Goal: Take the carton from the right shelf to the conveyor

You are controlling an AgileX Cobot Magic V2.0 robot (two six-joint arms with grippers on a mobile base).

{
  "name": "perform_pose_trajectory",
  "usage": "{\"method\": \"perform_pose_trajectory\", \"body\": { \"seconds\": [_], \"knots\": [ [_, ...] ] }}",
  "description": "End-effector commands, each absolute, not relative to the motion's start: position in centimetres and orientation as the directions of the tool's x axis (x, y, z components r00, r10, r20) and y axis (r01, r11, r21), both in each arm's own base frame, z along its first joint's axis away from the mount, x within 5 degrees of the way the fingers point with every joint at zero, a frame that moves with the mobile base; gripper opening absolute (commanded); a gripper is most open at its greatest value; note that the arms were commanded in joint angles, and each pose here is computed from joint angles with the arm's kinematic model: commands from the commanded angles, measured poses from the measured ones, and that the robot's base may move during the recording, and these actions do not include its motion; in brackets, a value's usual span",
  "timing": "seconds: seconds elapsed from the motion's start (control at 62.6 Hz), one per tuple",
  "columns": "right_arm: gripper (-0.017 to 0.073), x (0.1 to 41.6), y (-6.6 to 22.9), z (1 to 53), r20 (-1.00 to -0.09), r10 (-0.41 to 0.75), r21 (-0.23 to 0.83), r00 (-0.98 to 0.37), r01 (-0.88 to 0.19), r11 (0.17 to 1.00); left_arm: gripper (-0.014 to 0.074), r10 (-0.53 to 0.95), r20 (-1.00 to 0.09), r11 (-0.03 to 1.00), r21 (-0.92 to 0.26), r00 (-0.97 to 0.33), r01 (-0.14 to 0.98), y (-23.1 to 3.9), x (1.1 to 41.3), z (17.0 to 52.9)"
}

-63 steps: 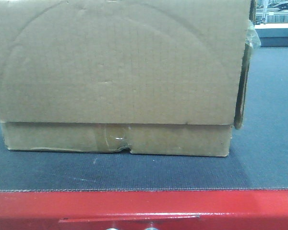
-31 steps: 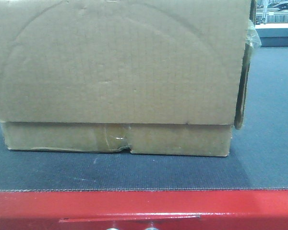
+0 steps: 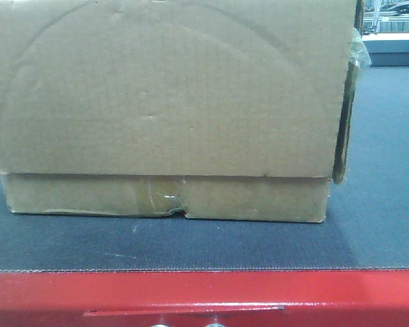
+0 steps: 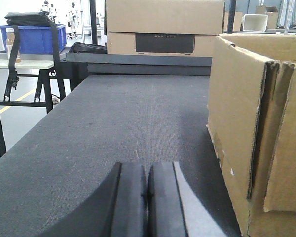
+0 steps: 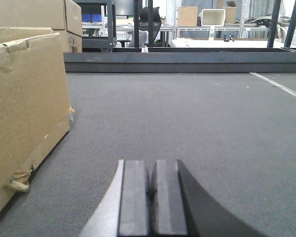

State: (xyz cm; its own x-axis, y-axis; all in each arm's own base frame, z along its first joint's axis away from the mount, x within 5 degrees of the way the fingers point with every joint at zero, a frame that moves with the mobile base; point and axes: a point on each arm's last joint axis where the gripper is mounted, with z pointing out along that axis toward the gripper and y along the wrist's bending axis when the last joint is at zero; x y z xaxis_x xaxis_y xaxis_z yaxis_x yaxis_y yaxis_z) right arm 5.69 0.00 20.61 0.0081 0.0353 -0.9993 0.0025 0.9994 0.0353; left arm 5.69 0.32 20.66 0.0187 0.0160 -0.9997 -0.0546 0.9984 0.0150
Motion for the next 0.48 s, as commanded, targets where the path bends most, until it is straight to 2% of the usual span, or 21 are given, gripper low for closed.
{"method": "perform_pose_trajectory", "body": {
  "seconds": [0.0, 0.463],
  "knots": [
    [-0.0057, 5.64, -0.05, 20.92, -0.998, 0.034, 0.035, 0.044, 0.010, 0.999, 0.0004, 0.017, -0.999, 0.998, 0.014, 0.050, -0.055, 0.32, 5.63, 20.99],
    [-0.0057, 5.64, -0.05, 20.92, -0.998, 0.034, 0.035, 0.044, 0.010, 0.999, 0.0004, 0.017, -0.999, 0.998, 0.014, 0.050, -0.055, 0.32, 5.63, 20.99]
  ]
}}
